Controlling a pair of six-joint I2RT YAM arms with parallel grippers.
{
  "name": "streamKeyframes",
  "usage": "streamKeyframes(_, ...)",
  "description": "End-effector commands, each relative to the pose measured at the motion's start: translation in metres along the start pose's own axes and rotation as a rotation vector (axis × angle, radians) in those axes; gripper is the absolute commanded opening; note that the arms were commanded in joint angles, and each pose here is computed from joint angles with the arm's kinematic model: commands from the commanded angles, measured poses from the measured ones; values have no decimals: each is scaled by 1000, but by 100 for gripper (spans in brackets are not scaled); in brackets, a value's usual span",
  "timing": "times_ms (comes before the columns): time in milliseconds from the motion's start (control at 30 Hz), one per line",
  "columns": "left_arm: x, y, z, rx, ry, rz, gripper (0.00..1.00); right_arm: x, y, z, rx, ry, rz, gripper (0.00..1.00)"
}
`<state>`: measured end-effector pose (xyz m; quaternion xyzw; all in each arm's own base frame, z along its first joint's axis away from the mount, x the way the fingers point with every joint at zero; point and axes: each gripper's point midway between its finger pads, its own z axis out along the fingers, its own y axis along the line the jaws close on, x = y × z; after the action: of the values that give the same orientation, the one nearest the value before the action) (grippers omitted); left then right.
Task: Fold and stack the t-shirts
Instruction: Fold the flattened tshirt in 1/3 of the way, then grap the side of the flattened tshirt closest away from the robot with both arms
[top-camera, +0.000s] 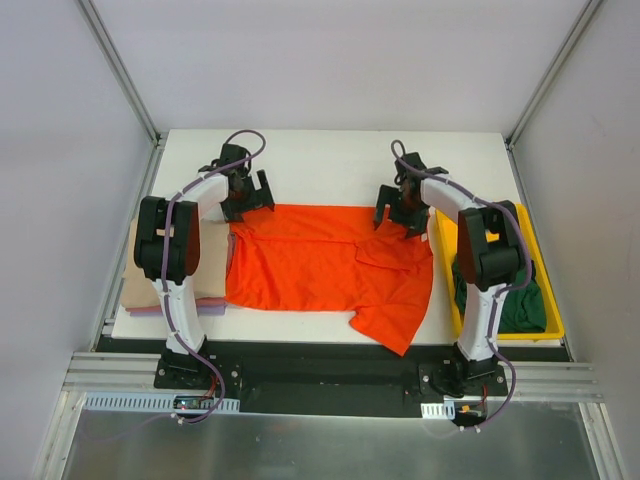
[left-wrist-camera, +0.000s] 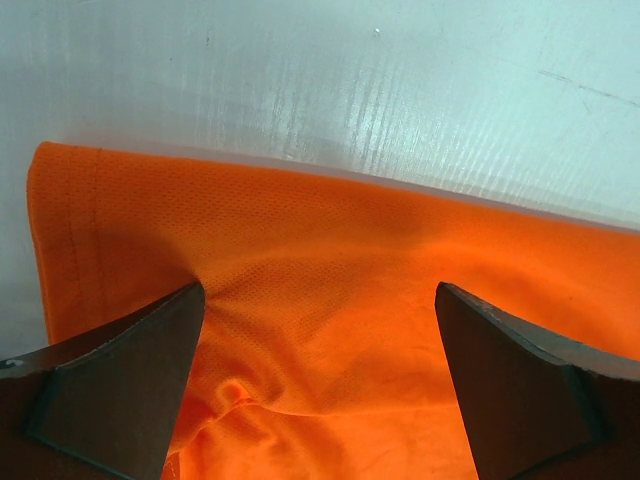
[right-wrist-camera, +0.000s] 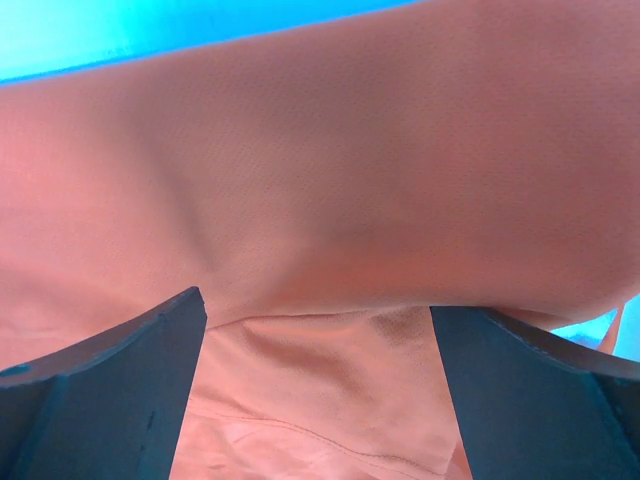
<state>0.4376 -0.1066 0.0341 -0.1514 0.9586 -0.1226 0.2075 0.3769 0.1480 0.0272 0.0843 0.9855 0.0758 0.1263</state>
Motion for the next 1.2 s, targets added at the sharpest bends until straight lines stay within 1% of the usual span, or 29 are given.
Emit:
streamKeyframes(0,6,-3,-1,36,50,13,99,-19,-6,4,-33,60,10,96)
streamKeyframes(100,3,-5,-1,43,50,24,99,-24,-7,10,-70,108,42,96)
streamKeyframes(133,2,-7,-2,51,49,26,99,-29,-7,11,-75,105,49,96)
streamKeyframes(267,0,-19,0,106,68,22,99,-44,-17,9,-37,130,56,96)
streamKeyframes(400,-3,-29,4,153,84,22,99,-64,-31,8,-24,123,80,96)
streamKeyframes(600,-14,-35,10,164,70,34,99,-84,-44,11,-20,117,90,96)
streamKeyframes(833,-31,-32,25,119,53,45,99,-110,-44,16,-56,68,82,96)
streamKeyframes(967,-46,-33,25,95,34,57,99,-121,-38,8,-88,28,58,96)
streamKeyframes(1033,-55,-41,17,120,13,71,99,-130,-33,-3,-104,-12,30,96)
streamKeyframes(1100,-68,-54,-1,162,-24,90,99,-141,-25,-24,-126,-66,-6,96)
streamKeyframes(1167,-77,-65,-23,193,-62,108,99,-146,-17,-47,-127,-121,-84,96)
